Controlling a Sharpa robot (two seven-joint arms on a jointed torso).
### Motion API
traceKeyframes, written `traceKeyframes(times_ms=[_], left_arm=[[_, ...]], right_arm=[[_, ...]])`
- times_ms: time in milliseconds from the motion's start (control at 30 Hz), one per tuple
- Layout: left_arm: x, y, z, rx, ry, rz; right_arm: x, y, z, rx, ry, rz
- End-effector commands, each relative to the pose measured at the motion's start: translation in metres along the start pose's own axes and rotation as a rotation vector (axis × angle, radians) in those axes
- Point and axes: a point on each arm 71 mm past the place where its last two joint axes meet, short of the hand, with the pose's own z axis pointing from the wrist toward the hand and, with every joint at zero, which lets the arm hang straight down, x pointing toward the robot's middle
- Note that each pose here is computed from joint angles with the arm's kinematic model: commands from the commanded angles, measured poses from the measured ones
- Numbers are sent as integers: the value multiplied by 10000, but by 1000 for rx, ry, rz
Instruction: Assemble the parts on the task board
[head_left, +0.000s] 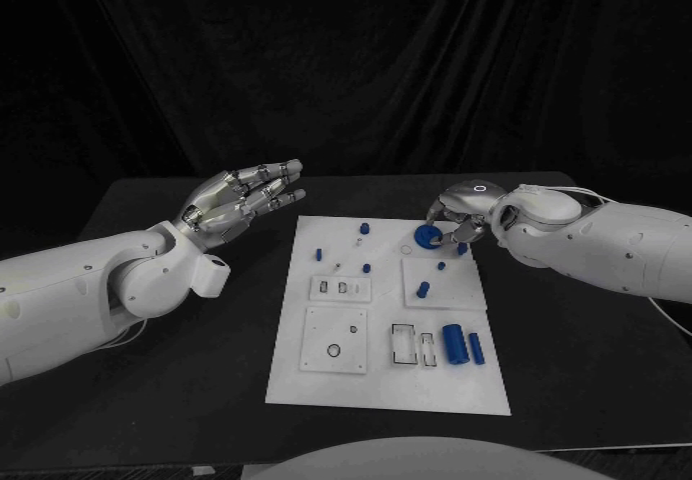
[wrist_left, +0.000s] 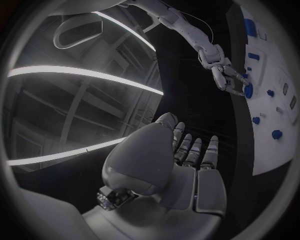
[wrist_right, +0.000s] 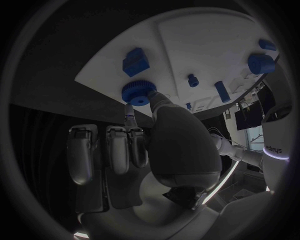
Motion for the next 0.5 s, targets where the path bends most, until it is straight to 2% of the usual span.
traceKeyframes(times_ms=[33, 500], left_arm=[[18, -1, 5, 11, 11, -14], [13, -3, -14, 10, 7, -13]], right_arm=[[38, -11, 3, 22, 27, 1], [58, 16, 31, 11, 30, 1]])
